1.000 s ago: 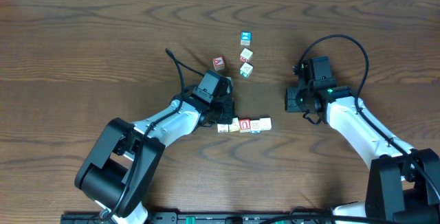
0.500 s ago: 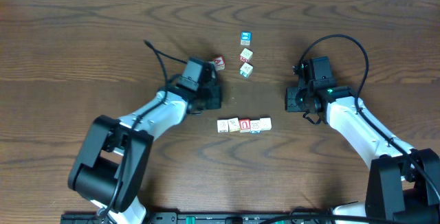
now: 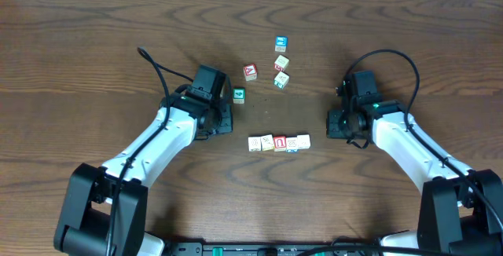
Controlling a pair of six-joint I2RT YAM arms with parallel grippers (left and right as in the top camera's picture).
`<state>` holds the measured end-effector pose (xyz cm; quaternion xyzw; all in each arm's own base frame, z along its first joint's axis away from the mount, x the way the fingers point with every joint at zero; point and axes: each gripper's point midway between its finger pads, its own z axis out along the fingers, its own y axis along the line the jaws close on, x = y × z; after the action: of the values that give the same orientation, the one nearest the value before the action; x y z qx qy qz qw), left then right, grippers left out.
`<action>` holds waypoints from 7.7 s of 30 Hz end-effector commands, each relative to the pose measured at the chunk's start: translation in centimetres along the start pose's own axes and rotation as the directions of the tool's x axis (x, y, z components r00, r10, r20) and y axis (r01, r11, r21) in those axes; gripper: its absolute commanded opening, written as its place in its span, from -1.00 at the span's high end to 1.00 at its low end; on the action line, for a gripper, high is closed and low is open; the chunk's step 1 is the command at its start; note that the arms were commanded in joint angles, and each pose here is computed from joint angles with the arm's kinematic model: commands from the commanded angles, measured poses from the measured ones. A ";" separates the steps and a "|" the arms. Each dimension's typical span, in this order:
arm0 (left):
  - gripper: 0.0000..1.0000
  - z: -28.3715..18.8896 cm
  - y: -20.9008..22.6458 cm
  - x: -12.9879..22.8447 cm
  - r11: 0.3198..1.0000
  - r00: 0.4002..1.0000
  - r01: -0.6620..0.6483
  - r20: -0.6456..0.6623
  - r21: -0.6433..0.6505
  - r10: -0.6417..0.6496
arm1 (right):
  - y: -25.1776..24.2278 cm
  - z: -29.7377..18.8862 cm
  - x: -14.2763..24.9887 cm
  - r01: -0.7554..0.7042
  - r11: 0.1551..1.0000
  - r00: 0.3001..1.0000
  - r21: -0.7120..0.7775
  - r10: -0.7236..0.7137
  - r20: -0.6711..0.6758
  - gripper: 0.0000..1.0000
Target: Lift 5 blocks
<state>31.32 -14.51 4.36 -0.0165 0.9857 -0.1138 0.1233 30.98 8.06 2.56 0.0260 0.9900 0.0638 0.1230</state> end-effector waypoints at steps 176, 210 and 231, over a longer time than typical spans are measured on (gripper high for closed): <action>0.86 4.0 -7.1 6.5 0.973 0.978 -0.013 -0.200 0.229 0.060 | 6.5 -0.2 3.4 0.110 0.973 0.994 -0.204 -0.110 0.009 0.97; 0.85 4.3 -0.1 6.6 0.986 0.981 -0.110 -0.173 -0.127 0.087 | 2.4 -0.2 8.0 -0.004 1.000 0.983 -0.008 0.002 -0.185 0.98; 0.85 4.3 -0.1 6.6 0.986 0.981 -0.109 -0.174 -0.127 0.086 | 8.2 -0.1 9.2 0.232 0.966 0.961 -0.110 -0.245 -0.125 0.98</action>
<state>26.17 -17.12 -0.45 0.0300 0.9959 -0.0705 0.0490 21.14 16.89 0.77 -0.0962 0.9886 0.1115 0.0308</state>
